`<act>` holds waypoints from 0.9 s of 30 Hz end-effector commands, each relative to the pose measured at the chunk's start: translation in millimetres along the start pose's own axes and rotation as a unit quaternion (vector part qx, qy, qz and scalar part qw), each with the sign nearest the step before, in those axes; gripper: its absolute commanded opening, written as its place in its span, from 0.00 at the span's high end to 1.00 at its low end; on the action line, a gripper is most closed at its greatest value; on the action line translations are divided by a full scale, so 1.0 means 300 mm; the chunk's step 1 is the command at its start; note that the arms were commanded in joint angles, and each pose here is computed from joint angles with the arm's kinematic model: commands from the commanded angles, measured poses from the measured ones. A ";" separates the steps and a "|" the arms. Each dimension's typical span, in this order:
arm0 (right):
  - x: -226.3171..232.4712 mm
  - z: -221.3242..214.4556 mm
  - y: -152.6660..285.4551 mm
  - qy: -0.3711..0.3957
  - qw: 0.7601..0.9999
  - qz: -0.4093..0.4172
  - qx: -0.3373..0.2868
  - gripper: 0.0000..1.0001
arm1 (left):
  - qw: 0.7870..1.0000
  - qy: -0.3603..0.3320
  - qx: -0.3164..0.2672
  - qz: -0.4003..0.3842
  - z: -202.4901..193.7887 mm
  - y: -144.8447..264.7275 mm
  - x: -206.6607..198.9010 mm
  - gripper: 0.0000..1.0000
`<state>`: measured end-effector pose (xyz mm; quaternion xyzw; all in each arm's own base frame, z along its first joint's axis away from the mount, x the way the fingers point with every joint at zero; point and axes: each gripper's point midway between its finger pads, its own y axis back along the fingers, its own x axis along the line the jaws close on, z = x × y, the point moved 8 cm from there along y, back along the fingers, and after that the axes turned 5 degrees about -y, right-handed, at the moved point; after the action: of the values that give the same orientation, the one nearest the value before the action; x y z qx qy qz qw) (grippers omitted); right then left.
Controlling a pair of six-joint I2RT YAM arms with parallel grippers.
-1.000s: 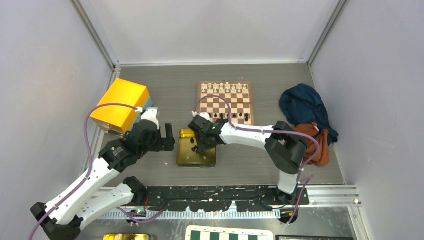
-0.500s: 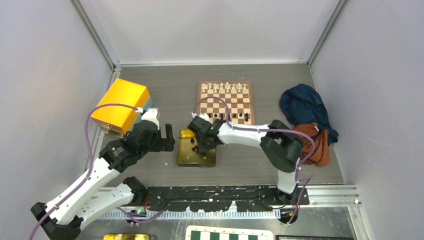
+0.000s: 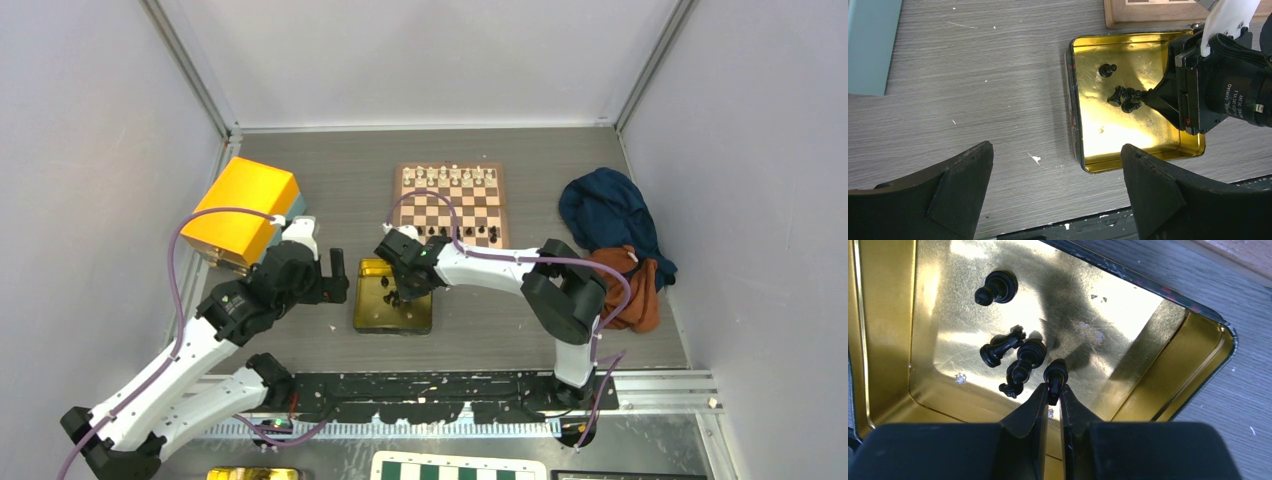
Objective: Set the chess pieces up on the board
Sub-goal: Pick up the chess piece from the storage box.
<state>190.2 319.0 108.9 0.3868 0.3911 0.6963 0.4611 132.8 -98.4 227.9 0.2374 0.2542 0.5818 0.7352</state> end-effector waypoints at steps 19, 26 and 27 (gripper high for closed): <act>0.004 0.090 0.208 0.020 0.997 0.014 -0.072 0.96 | 0.999 0.009 -0.031 0.006 0.024 0.004 0.004 0.00; -0.026 0.125 0.316 0.019 0.992 -0.002 -0.122 0.97 | 0.999 0.015 -0.037 0.006 0.023 0.004 0.005 0.00; -0.035 0.126 0.328 0.019 0.992 -0.009 -0.127 0.97 | 0.999 0.016 -0.038 0.006 0.023 0.003 0.005 0.00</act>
<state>190.1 298.7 171.5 0.3391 0.3562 0.7263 0.4802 133.4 -96.5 227.6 0.2319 0.2492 0.5891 0.7328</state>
